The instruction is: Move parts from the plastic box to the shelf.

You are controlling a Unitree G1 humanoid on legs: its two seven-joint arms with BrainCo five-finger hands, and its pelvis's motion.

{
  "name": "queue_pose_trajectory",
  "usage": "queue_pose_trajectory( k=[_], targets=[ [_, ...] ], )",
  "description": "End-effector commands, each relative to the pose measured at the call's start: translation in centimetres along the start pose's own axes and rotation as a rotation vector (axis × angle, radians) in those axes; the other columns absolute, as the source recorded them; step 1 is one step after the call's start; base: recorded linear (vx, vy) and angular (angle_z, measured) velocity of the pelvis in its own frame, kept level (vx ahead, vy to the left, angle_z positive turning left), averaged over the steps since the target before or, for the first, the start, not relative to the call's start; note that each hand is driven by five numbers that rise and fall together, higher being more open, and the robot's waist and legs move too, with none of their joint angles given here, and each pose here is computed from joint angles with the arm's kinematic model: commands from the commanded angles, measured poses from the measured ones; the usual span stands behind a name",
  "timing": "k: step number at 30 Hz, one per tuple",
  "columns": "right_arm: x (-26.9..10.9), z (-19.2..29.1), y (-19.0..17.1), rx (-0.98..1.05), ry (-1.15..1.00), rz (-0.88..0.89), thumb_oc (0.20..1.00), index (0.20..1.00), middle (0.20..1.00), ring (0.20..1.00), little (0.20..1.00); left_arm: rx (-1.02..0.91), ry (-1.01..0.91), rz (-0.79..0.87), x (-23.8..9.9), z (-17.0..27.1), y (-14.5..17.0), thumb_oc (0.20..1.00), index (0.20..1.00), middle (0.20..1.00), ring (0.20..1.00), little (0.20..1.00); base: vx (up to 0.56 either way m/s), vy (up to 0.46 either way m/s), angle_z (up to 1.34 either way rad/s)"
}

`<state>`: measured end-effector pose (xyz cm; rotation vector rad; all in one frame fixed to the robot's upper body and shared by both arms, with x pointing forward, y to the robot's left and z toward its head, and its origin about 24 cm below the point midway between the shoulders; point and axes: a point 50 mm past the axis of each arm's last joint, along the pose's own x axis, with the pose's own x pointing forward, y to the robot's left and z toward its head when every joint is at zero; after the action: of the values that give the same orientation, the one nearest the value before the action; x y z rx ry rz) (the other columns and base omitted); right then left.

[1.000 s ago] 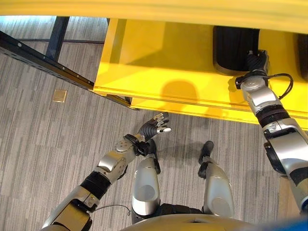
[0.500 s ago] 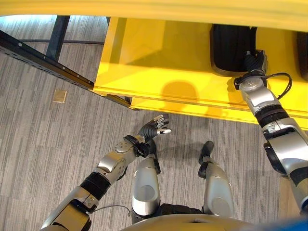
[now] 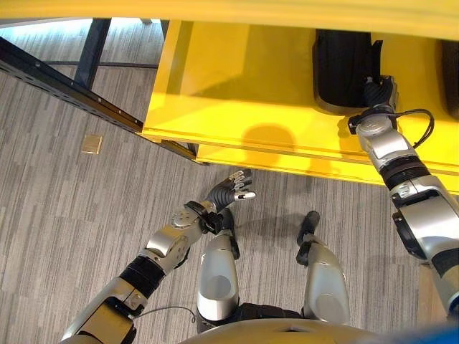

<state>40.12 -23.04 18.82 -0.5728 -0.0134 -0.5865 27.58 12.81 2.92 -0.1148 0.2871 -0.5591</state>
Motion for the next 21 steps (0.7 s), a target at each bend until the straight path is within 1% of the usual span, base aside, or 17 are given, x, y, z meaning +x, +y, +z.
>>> queue_pose_trajectory(
  k=[1,21],
  targets=[
    [0.98,4.91,-1.92,0.08,-0.117,-0.071,0.2,0.2,0.2,0.2,0.2,0.007,-0.052,-0.092,-0.08,0.57,-2.11,1.0,1.0,1.0,1.0,1.0,0.0,0.0,0.0],
    [1.24,5.73,-2.7,0.075,-0.133,-0.112,0.2,0.2,0.2,0.2,0.2,0.001,-0.033,-0.096,-0.08,0.21,-2.4,1.0,1.0,1.0,1.0,1.0,0.0,0.0,0.0]
  ],
)
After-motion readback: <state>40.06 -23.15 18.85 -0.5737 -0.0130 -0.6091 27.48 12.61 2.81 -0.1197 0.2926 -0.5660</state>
